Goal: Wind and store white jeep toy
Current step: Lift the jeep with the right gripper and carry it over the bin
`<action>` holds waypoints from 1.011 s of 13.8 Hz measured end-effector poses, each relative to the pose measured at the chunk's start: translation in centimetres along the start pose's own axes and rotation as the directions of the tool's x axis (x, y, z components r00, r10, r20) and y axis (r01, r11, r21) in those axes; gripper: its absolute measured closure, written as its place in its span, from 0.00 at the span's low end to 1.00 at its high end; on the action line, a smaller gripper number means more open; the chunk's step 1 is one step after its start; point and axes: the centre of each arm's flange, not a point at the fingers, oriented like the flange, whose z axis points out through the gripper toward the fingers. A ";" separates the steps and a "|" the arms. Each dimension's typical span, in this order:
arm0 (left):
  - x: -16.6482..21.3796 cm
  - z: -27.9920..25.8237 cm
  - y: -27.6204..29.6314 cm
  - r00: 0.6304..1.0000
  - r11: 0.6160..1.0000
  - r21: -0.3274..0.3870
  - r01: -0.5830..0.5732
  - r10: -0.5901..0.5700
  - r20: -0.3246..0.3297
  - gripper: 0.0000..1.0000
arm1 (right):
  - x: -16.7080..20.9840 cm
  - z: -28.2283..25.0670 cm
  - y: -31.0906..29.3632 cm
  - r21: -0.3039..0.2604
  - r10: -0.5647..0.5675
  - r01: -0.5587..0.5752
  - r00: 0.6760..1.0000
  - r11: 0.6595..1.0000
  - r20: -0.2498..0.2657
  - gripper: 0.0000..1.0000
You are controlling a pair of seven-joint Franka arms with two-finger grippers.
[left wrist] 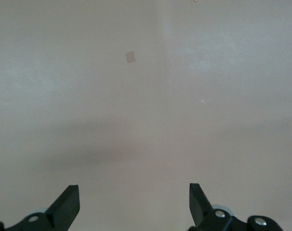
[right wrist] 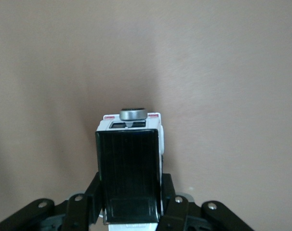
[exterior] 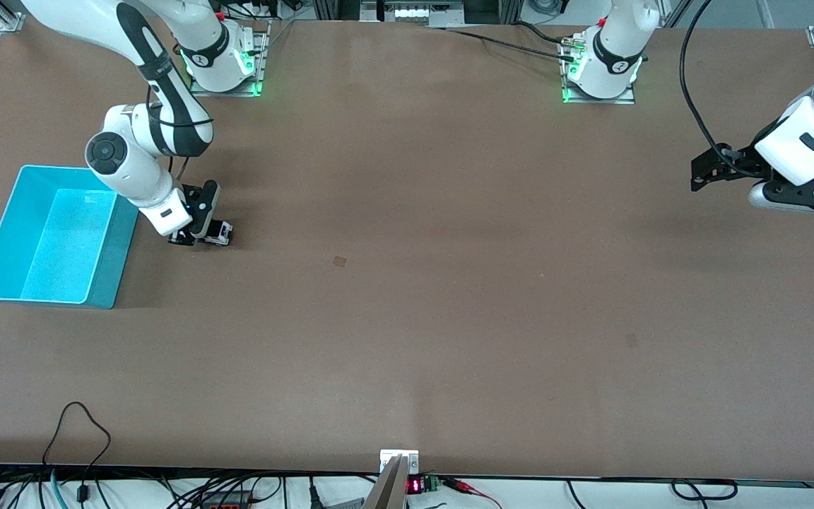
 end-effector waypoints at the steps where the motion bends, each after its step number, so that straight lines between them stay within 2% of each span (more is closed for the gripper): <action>1: 0.0 0.0 0.0 1.000 1.000 0.000 0.000 0.000 0.000 0.00 | 0.1 -1.1 0.6 -0.024 0.008 -0.008 1.000 1.000 -0.007 0.49; 3: 0.0 0.0 0.0 1.000 1.000 0.000 0.000 0.000 0.000 0.00 | -0.1 -3.6 1.7 -0.075 0.092 -0.094 0.995 0.993 -0.027 0.49; 5: 0.0 0.0 0.0 1.000 1.000 0.000 0.000 0.000 0.001 0.00 | -1.2 -6.1 2.6 -0.120 0.200 -0.205 0.978 0.971 -0.053 0.49; 8: 0.0 0.0 0.1 1.000 1.000 0.000 -0.001 0.001 0.000 0.00 | -4.8 -9.0 3.7 -0.151 0.355 -0.364 0.931 0.919 -0.082 0.49; 10: 0.0 0.0 0.1 1.000 1.000 0.000 -0.001 0.001 0.000 0.00 | -7.9 -10.1 4.3 -0.142 0.489 -0.498 0.867 0.856 -0.091 0.49; 14: 0.0 0.0 0.2 1.000 1.000 0.000 -0.004 0.004 0.000 0.00 | -11.8 -12.6 6.0 -0.078 0.690 -0.693 0.721 0.717 -0.064 0.49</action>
